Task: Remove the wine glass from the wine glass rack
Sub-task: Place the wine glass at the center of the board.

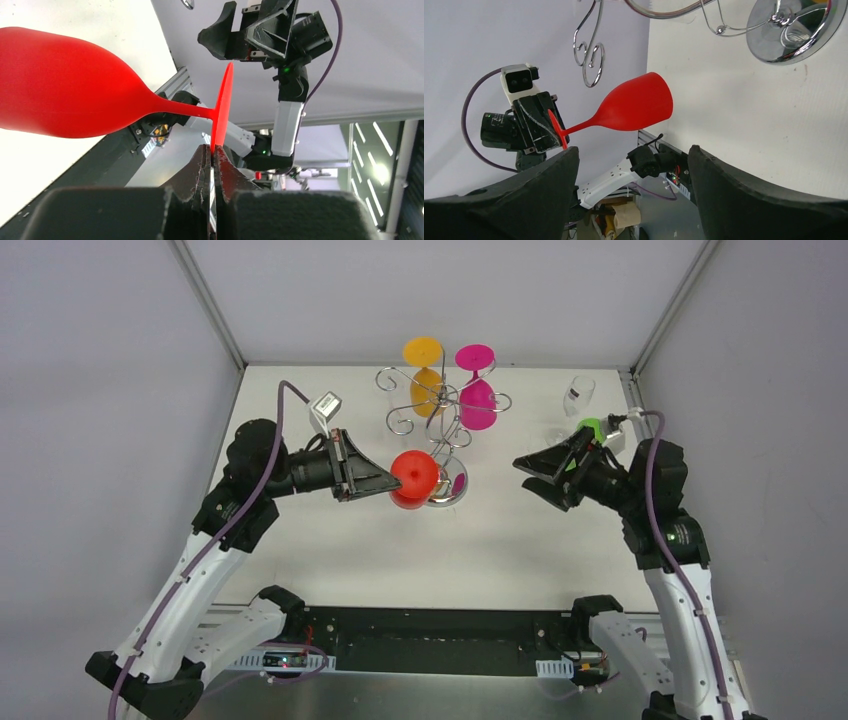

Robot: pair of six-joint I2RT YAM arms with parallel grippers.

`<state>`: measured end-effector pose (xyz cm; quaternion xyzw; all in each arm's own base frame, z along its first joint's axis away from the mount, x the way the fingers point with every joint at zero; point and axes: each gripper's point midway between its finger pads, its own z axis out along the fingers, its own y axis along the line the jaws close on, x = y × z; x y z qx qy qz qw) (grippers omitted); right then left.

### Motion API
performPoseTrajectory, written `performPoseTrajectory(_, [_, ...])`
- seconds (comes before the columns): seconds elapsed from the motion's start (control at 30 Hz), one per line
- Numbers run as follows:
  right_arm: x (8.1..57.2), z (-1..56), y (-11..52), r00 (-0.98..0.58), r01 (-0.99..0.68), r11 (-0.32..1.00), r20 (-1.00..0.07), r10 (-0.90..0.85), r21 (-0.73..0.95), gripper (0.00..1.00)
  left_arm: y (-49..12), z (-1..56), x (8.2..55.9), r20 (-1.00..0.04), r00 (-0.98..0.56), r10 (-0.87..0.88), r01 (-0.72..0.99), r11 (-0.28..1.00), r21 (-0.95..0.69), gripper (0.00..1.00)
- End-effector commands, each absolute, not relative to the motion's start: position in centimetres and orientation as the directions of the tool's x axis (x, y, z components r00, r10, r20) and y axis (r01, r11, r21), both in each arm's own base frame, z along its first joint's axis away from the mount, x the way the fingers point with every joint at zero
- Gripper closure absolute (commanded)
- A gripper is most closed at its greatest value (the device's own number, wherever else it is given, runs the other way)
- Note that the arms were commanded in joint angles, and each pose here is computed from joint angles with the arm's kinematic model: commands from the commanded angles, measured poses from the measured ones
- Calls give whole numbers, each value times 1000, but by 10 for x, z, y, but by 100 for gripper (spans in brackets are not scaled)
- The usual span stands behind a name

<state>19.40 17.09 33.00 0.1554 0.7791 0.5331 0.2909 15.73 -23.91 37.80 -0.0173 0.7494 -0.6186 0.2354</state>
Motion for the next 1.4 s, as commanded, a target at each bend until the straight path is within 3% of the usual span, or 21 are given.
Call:
performPoseTrajectory(0.0, [180,341,183,-814,-87,307,-245,526,948,18,-239,380,142,-478,-848,-229,435,214,-875,100])
performPoseTrajectory(0.23, [159,329,220,-881,-79,317,-215,422,945,20,-232,371,128,-643,-752,-145,605,237,-760,100])
performPoseTrajectory(0.63, [159,326,268,-907,-24,255,-129,401,967,20,-218,345,116,-820,-572,-26,781,288,-554,100])
performPoseTrajectory(1.0, [161,319,300,-916,16,239,-81,393,971,21,-221,341,100,-846,-533,27,828,222,-515,100])
performPoseTrajectory(1.37, [155,321,322,-927,59,209,-24,374,976,25,-234,326,106,-876,-476,83,857,269,-440,100])
